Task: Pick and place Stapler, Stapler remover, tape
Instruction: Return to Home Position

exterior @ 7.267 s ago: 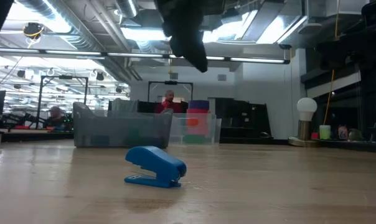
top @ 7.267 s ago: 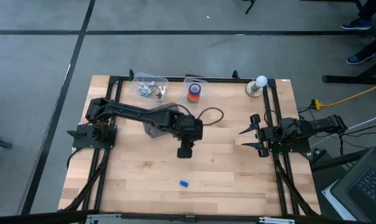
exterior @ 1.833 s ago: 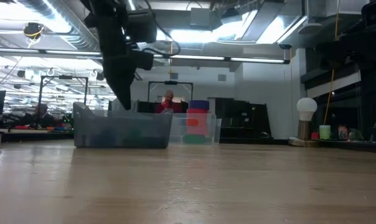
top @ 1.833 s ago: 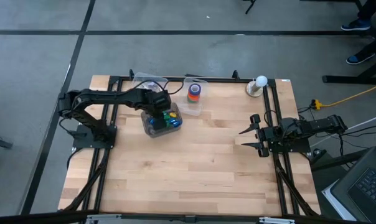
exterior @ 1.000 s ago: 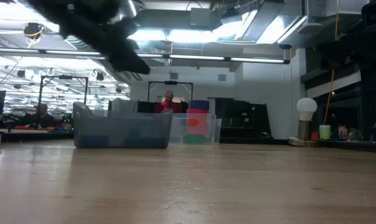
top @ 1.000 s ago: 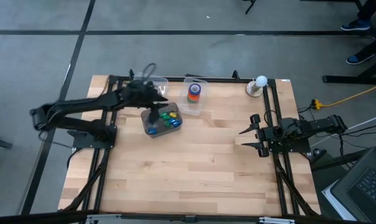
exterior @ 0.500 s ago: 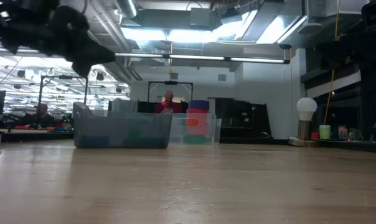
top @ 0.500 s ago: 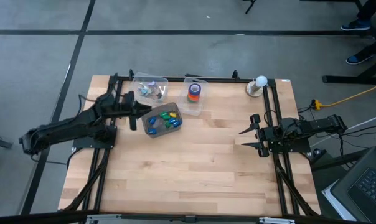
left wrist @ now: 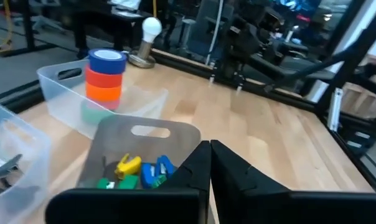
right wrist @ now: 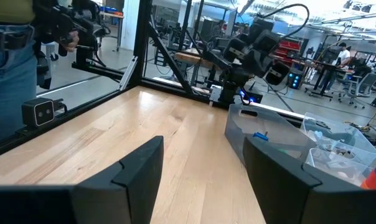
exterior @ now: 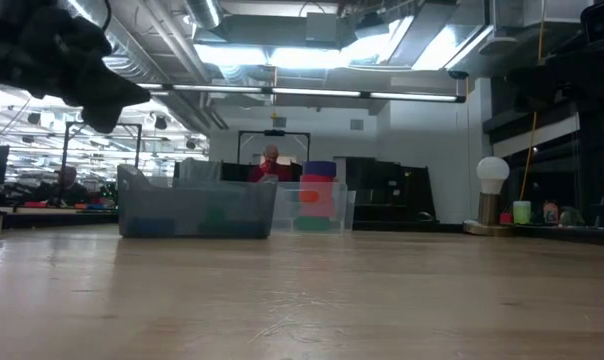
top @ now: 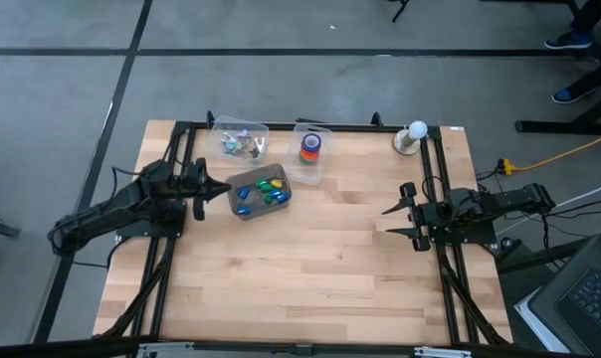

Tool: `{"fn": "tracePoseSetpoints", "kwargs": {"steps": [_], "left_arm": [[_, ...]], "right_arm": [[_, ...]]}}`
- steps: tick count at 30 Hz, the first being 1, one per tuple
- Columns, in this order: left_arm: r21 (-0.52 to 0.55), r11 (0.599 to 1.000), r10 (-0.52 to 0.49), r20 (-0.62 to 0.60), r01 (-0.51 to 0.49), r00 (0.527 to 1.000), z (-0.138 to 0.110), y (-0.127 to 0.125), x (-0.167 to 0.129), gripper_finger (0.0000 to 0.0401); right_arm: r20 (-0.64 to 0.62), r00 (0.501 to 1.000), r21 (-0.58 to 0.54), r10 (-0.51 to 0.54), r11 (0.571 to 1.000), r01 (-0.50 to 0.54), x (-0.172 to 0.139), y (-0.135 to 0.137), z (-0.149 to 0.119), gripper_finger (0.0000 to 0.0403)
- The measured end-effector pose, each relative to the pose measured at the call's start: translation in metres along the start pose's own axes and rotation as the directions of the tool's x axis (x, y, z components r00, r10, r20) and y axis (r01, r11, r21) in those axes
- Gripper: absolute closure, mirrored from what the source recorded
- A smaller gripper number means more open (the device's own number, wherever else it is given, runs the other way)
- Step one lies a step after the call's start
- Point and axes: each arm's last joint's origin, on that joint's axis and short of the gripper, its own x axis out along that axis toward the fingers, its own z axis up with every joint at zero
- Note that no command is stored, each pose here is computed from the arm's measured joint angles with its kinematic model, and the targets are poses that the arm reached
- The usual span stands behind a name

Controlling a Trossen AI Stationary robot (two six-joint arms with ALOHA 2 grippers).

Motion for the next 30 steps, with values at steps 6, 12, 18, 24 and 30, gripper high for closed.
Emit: {"fn": "tracePoseSetpoints", "kwargs": {"steps": [6,12,18,24,30], "left_arm": [[0.024,0.999,-0.028,0.038,0.027,0.999,-0.016,-0.001,0.004,0.0397],[0.045,0.997,-0.07,0.068,0.067,0.995,-0.017,-0.006,0.005,0.0399],[0.047,0.99,-0.139,0.151,0.134,0.979,-0.021,-0.013,0.01,0.0398],[0.12,0.982,-0.162,0.117,0.148,0.98,-0.027,-0.02,0.013,0.0397],[0.14,0.977,-0.177,0.108,0.161,0.978,-0.027,-0.021,0.013,0.0399]], "right_arm": [[0.0,1.0,0.0,0.0,1.0,0.0,0.0,0.0,0.0,0.0178],[0.0,1.0,0.0,0.0,1.0,0.0,0.0,0.0,0.0,0.0178],[0.0,1.0,0.0,0.0,1.0,0.0,0.0,0.0,0.0,0.0178],[0.0,1.0,0.0,0.0,1.0,0.0,0.0,0.0,0.0,0.0178],[0.0,1.0,0.0,0.0,1.0,0.0,0.0,0.0,0.0,0.0178]]}}
